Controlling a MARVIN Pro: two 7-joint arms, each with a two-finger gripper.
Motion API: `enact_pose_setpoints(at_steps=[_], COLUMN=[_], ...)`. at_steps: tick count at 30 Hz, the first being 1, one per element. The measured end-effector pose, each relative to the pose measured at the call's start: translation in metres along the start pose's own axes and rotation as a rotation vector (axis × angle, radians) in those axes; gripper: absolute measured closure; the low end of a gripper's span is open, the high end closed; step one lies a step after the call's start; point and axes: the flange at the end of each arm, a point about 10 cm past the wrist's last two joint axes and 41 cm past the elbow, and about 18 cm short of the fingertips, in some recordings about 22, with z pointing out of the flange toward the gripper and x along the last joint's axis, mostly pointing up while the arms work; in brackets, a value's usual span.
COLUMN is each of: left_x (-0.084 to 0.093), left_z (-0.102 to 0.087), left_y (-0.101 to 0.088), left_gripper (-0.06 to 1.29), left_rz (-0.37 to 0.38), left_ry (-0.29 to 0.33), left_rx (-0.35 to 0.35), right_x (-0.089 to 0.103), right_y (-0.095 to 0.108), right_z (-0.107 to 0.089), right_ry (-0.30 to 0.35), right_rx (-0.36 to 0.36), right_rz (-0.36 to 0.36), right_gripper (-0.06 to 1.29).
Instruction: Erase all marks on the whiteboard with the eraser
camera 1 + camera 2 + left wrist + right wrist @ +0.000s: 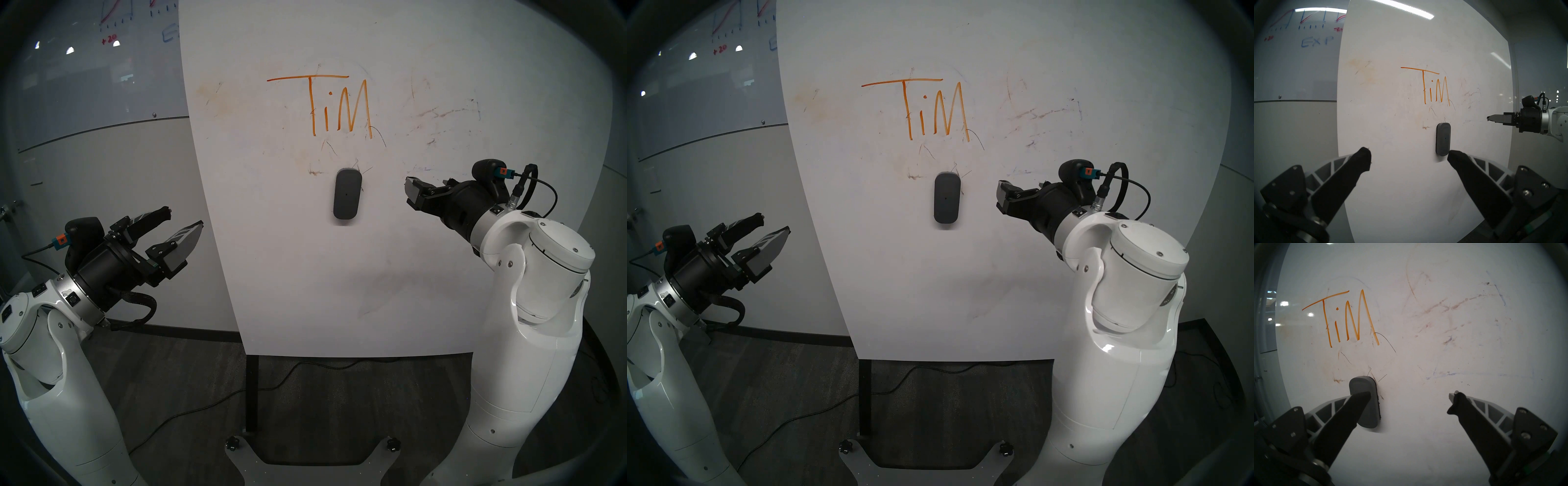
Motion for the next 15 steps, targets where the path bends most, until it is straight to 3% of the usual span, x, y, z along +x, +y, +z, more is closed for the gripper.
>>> enact_pose_setpoints(at_steps=[15], left_x=[0.000], left_z=[0.000], left_y=[0.000], left_gripper=[-0.02], left_rz=[0.000], left_ry=[0.000], left_rx=[0.000], right_x=[0.009], right_y=[-0.018], right_z=[0.002], right_ry=[0.035], right_rx=[0.052], right_rz=[0.020], right_gripper=[-0.02])
